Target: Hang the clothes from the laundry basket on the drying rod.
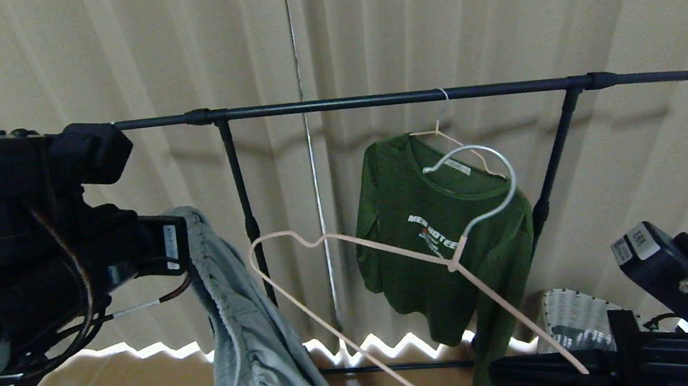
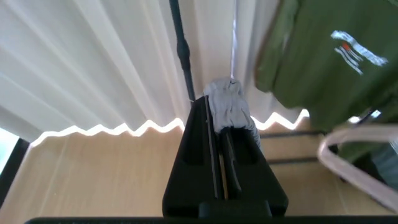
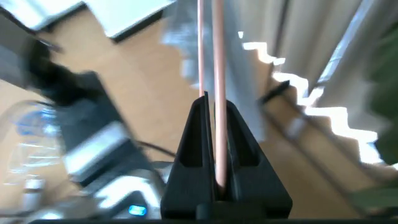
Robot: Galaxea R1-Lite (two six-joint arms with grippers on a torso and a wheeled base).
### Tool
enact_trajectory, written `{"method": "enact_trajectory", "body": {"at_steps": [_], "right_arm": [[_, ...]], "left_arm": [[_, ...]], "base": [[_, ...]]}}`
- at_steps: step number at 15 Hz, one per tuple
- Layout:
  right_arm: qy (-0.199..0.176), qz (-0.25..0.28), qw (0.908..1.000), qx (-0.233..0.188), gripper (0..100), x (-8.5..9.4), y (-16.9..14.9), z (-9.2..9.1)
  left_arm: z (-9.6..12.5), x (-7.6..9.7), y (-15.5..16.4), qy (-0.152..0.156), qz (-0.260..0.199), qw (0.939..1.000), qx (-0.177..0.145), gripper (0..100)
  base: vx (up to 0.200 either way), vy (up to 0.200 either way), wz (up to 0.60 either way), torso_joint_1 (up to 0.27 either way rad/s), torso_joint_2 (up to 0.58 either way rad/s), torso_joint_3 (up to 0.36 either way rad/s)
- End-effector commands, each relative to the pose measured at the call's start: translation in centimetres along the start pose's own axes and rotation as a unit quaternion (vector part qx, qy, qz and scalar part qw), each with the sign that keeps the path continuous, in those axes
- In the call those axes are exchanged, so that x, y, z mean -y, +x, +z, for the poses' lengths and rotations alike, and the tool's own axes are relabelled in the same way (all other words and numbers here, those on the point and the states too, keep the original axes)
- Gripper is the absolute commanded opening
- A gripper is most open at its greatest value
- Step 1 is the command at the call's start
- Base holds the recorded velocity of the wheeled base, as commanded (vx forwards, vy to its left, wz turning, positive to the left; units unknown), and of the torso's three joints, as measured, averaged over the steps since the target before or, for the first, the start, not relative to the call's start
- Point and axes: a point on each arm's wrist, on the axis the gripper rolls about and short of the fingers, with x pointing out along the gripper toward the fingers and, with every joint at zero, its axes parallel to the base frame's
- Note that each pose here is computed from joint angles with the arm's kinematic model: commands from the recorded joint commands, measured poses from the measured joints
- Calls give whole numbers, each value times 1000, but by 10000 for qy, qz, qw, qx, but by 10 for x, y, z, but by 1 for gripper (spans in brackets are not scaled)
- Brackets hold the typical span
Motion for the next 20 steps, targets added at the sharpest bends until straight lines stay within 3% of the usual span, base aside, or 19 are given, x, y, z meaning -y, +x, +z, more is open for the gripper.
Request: {"method": "enact_trajectory", "body": {"at_steps": [1,12,17,20], "right_arm": [[38,188,9997,-173,0,-10,14,2],[19,136,9990,-426,0,-16,58,15],[18,-280,9994,-222,0,-16,75,27],[159,-271,9994,-109,0,-18,83,35]], "left_arm": [[5,8,18,32,64,9999,-75,0],[9,9,25,100,293,9995,-79,0],[9,4,20,201,595,9979,-186,0],[7,0,8,252,603,9974,-298,0]], "base": [[0,0,0,0,0,0],[0,0,0,0,0,0],[0,0,0,0,0,0],[0,0,0,0,0,0]]}}
